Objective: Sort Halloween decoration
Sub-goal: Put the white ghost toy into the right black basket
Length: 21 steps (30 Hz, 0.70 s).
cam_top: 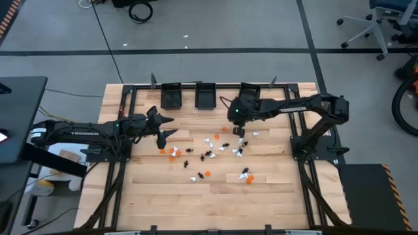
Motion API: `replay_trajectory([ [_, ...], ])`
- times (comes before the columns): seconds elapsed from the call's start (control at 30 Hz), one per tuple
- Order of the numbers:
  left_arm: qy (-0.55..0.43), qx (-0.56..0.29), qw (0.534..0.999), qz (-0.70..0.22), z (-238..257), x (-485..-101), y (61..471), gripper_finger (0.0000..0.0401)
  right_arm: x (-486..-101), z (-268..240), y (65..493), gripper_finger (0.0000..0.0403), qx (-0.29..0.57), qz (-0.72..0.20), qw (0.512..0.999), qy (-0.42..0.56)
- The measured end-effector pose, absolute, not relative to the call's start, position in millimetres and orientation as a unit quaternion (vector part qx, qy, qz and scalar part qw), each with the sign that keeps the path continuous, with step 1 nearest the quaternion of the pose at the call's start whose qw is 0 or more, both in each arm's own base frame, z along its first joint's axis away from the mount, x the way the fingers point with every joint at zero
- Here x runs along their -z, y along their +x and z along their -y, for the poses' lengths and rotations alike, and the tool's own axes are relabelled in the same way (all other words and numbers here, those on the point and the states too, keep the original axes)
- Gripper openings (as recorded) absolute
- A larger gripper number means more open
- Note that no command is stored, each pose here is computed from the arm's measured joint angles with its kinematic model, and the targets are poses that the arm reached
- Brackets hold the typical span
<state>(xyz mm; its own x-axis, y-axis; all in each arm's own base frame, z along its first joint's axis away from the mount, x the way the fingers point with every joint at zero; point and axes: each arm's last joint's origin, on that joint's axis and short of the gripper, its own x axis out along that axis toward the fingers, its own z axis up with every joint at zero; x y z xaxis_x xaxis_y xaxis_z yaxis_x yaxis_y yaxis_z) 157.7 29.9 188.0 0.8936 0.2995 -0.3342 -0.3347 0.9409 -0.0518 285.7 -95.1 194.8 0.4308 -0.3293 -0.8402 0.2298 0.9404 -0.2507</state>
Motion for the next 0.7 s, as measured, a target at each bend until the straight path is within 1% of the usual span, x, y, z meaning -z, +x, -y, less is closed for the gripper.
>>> replay_trajectory([
  [0.17, -0.054, -0.163, 0.972, -0.163, -30, -188, 158, 0.0254, -219, 103, 269, 0.0101, 0.208, -0.513, 0.831, -0.055],
  [0.3, -0.054, -0.163, 0.972, -0.163, -30, -188, 158, 0.0254, -225, 115, 260, 0.0101, 0.237, -0.512, 0.824, -0.05],
  [0.4, -0.054, -0.163, 0.971, -0.163, -30, -188, 158, 0.0254, -225, 124, 257, 0.0101, 0.235, -0.51, 0.826, -0.044],
  [0.47, -0.056, -0.163, 0.971, -0.163, -30, -188, 158, 0.0254, -224, 127, 256, 0.0101, 0.216, -0.508, 0.833, -0.028],
  [0.57, -0.057, -0.163, 0.971, -0.163, -30, -188, 158, 0.0254, -224, 123, 257, 0.0101, 0.184, -0.504, 0.844, -0.011],
  [0.7, -0.057, -0.164, 0.971, -0.163, -30, -188, 158, 0.0254, -221, 113, 260, 0.0101, 0.183, -0.504, 0.844, -0.008],
])
